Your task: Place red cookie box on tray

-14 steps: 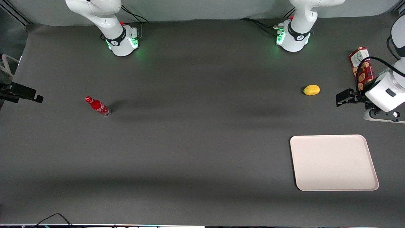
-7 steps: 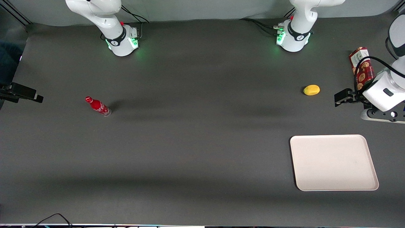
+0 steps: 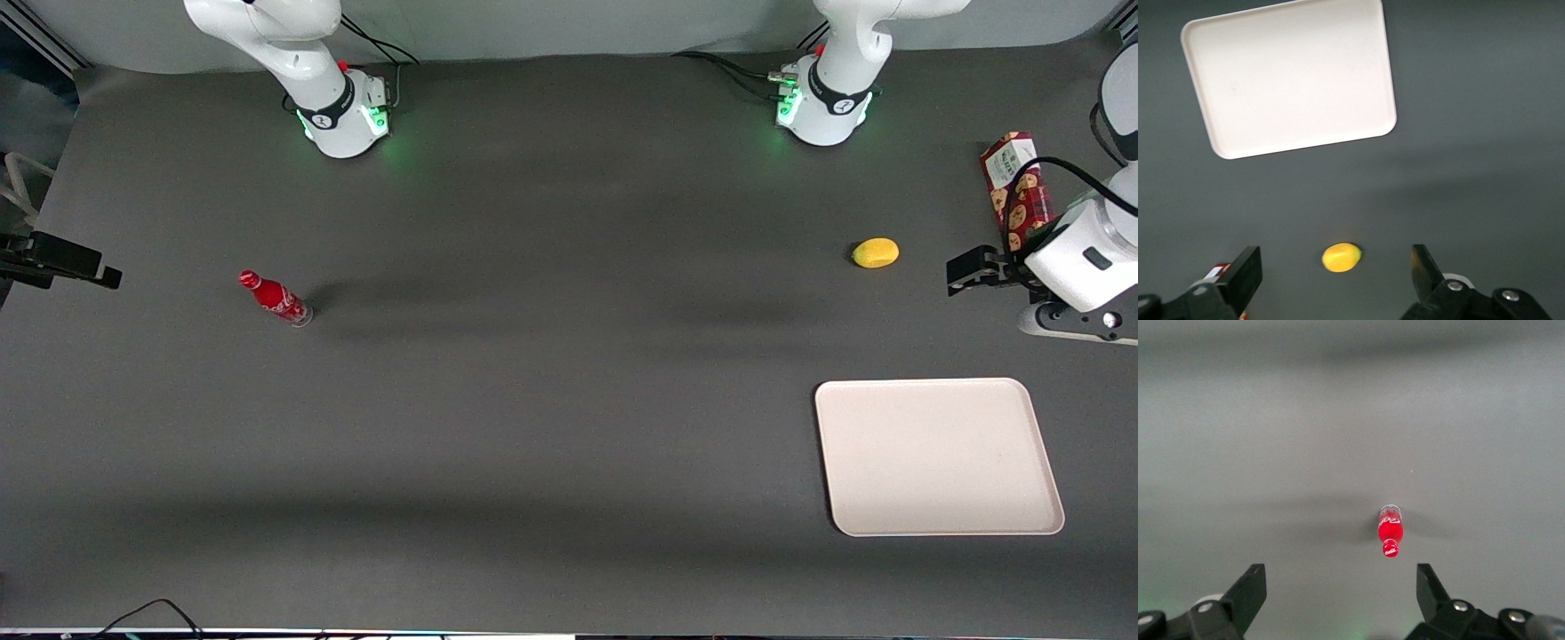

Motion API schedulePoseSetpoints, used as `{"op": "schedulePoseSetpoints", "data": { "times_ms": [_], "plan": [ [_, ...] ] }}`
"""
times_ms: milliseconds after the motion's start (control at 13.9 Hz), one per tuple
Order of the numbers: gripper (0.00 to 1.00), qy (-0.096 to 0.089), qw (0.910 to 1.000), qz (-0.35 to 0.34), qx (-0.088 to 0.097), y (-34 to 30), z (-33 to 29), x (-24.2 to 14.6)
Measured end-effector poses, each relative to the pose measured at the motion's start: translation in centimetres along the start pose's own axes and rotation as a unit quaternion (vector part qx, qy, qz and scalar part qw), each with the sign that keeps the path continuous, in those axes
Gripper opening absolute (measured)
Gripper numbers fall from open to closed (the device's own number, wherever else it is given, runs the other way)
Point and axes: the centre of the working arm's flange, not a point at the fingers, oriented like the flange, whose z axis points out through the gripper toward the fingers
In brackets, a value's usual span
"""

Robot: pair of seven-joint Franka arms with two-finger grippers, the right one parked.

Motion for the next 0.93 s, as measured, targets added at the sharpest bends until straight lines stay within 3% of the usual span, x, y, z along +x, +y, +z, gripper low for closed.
{"op": "schedulePoseSetpoints", "data": {
  "times_ms": [215,503,646,790,933],
  "plan": [
    [1.00,-0.010,0.9999,0.007,0.011,-3.5,0.3,-0.7],
    [1.00,-0.030,0.9995,0.005,0.009,-11.0,2.0,-2.9],
    [1.00,-0.038,0.9991,0.000,0.017,-13.7,3.5,-4.7],
    [1.00,-0.031,0.9992,0.011,0.022,-16.0,5.2,-7.0],
    [1.00,-0.019,0.9996,0.018,0.013,-19.5,7.9,-10.6]
  ]
}}
